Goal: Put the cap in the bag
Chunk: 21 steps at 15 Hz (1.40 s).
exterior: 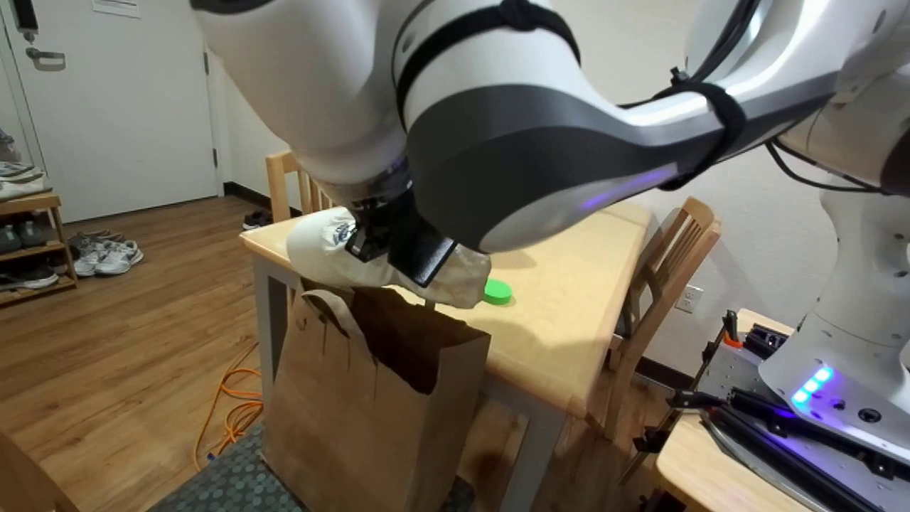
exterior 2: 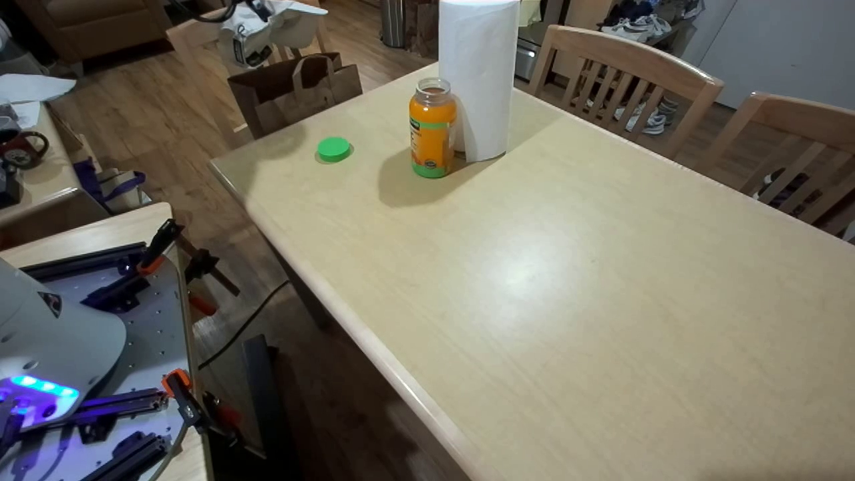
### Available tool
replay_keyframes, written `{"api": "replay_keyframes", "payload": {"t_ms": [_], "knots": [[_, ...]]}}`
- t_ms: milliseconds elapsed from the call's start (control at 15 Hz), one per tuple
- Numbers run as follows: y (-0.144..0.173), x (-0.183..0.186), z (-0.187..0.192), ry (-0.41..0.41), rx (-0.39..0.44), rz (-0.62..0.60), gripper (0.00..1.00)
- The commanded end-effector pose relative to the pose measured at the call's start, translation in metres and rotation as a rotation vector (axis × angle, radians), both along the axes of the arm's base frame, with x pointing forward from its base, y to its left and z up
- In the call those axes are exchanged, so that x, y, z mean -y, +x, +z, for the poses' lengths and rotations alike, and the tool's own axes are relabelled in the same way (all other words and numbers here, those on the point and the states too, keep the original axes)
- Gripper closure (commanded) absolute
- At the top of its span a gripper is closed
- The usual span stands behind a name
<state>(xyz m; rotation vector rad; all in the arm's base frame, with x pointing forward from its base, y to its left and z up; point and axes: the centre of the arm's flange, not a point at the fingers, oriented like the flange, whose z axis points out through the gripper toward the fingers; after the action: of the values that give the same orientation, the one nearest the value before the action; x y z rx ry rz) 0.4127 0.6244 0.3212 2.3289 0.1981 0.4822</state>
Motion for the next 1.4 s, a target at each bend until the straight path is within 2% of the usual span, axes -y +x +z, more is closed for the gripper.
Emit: {"api": "replay_keyframes", "payload": {"t_ms": [0,533,800,1333], "knots": [[0.019,0.014,0.006,0.016,0.016,-0.106,0.95],[0.053,0.05,-0.014,0.009,-0.007,-0.286,0.95],[0.052,0.05,-0.028,0.019,-0.036,-0.322,0.96],[0.028,0.033,-0.03,0.025,-0.044,-0.286,0.96]]}}
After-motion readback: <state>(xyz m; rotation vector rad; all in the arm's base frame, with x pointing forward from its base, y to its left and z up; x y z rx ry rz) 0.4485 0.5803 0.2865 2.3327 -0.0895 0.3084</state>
